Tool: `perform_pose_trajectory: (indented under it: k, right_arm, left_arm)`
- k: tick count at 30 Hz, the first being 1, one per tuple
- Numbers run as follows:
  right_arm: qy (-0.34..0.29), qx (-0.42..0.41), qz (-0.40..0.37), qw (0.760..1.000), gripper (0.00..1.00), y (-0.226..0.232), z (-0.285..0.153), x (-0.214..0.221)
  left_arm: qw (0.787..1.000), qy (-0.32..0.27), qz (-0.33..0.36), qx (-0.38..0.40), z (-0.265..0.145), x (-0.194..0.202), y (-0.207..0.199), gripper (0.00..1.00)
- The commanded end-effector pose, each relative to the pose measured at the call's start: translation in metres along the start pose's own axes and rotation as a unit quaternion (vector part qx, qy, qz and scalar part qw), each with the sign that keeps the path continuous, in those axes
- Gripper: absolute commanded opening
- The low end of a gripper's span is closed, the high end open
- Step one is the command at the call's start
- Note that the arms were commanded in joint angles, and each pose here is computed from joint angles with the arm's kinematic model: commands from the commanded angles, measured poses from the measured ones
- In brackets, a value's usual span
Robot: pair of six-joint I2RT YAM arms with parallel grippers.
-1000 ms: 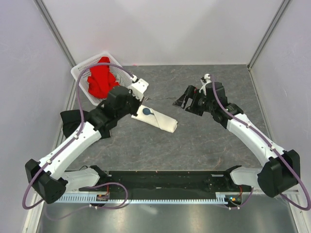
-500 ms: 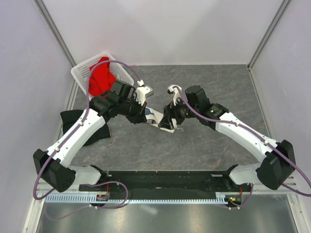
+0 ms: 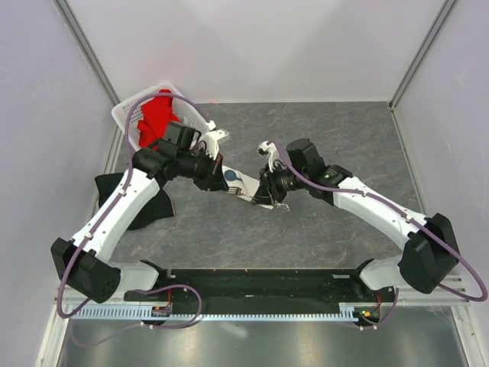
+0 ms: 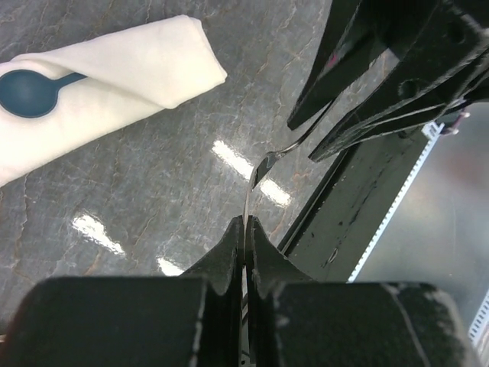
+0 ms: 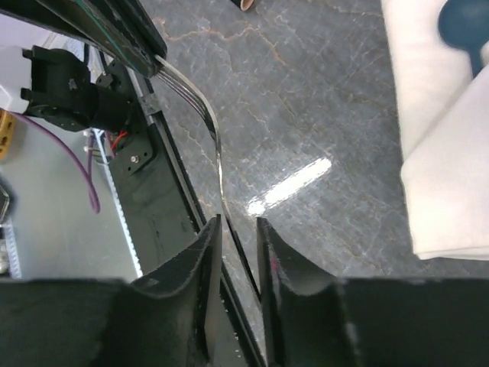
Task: Fold the napkin into a case and place the utensils inside
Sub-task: Pass from the left arm to the right, then pass from the right arm to the left
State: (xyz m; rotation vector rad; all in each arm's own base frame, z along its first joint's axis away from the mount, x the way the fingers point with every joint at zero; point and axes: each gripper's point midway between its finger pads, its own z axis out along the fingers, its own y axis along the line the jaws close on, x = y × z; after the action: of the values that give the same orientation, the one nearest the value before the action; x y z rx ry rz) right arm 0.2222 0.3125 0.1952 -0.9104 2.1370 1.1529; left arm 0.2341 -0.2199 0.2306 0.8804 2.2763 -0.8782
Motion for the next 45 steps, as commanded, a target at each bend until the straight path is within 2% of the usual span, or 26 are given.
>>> perform_pose_trajectory:
  k: [1, 2, 4, 5, 6, 7, 8, 9, 13, 17, 22, 27, 31, 34, 38, 41, 45]
  right_arm:
    - [-0.021, -0.052, -0.005, 0.998, 0.08, 0.018, 0.005, -0.004]
    - [-0.027, -0.053, 0.011, 0.998, 0.0, 0.018, 0.007, -0.005]
    - [-0.032, -0.07, 0.02, 0.997, 0.0, 0.024, 0.009, -0.01]
    - [-0.033, -0.072, 0.031, 0.996, 0.0, 0.025, 0.01, -0.012]
    - [-0.035, -0.067, 0.033, 0.997, 0.0, 0.023, 0.01, -0.014]
    - [-0.036, -0.065, 0.033, 0.997, 0.0, 0.023, 0.01, -0.015]
    - [-0.037, -0.06, 0.034, 0.997, 0.0, 0.021, 0.01, -0.015]
    - [-0.04, -0.049, 0.039, 0.997, 0.0, 0.017, 0.011, -0.015]
    - [-0.026, -0.038, 0.061, 0.997, 0.0, 0.008, 0.017, -0.005]
    - [-0.016, -0.036, 0.079, 0.996, 0.0, 0.002, 0.024, 0.002]
    - [-0.015, -0.034, 0.09, 0.995, 0.0, -0.001, 0.023, 0.006]
    - [-0.014, -0.035, 0.108, 0.993, 0.0, -0.005, 0.02, 0.008]
    - [-0.012, -0.039, 0.115, 0.993, 0.0, -0.004, 0.018, 0.01]
    - [-0.013, -0.044, 0.116, 0.992, 0.0, -0.002, 0.017, 0.008]
    - [-0.019, -0.061, 0.112, 0.992, 0.0, 0.005, 0.014, 0.001]
    - [-0.023, -0.067, 0.112, 0.991, 0.0, 0.01, 0.01, 0.0]
    - [-0.02, -0.084, 0.107, 0.99, 0.0, 0.018, 0.006, 0.003]
  left_arm:
    - [0.998, -0.05, -0.029, 0.033, -0.01, -0.02, -0.013, 0.02]
    - [0.997, -0.054, -0.032, 0.035, -0.01, -0.02, -0.014, 0.02]
    - [0.997, -0.06, -0.048, 0.025, -0.006, -0.018, -0.009, 0.04]
    - [0.996, -0.07, -0.045, 0.018, -0.008, -0.019, -0.009, 0.09]
    - [0.996, -0.076, -0.046, 0.006, -0.007, -0.016, -0.003, 0.28]
    - [0.995, -0.086, -0.051, -0.008, -0.009, -0.017, 0.0, 0.36]
    - [0.993, -0.097, -0.051, -0.036, -0.013, -0.013, 0.007, 0.51]
    - [0.992, -0.111, -0.045, -0.043, -0.017, -0.015, 0.007, 0.58]
    - [0.988, -0.134, -0.028, -0.074, -0.028, -0.015, 0.013, 0.72]
    - [0.981, -0.15, -0.028, -0.117, -0.039, -0.013, 0.024, 0.75]
    - [0.975, -0.175, -0.041, -0.133, -0.049, -0.008, 0.025, 0.77]
    - [0.982, -0.16, -0.063, -0.083, -0.042, 0.004, 0.015, 0.79]
    - [0.984, -0.148, -0.064, -0.07, -0.037, 0.01, 0.014, 0.8]
    - [0.988, -0.142, -0.052, -0.023, -0.03, 0.013, 0.001, 0.81]
    - [0.991, -0.112, -0.069, -0.011, -0.012, 0.022, 0.009, 0.8]
    - [0.991, -0.115, -0.058, -0.023, -0.007, 0.02, 0.018, 0.73]
    - [0.99, -0.12, -0.055, -0.048, -0.005, 0.012, 0.031, 0.72]
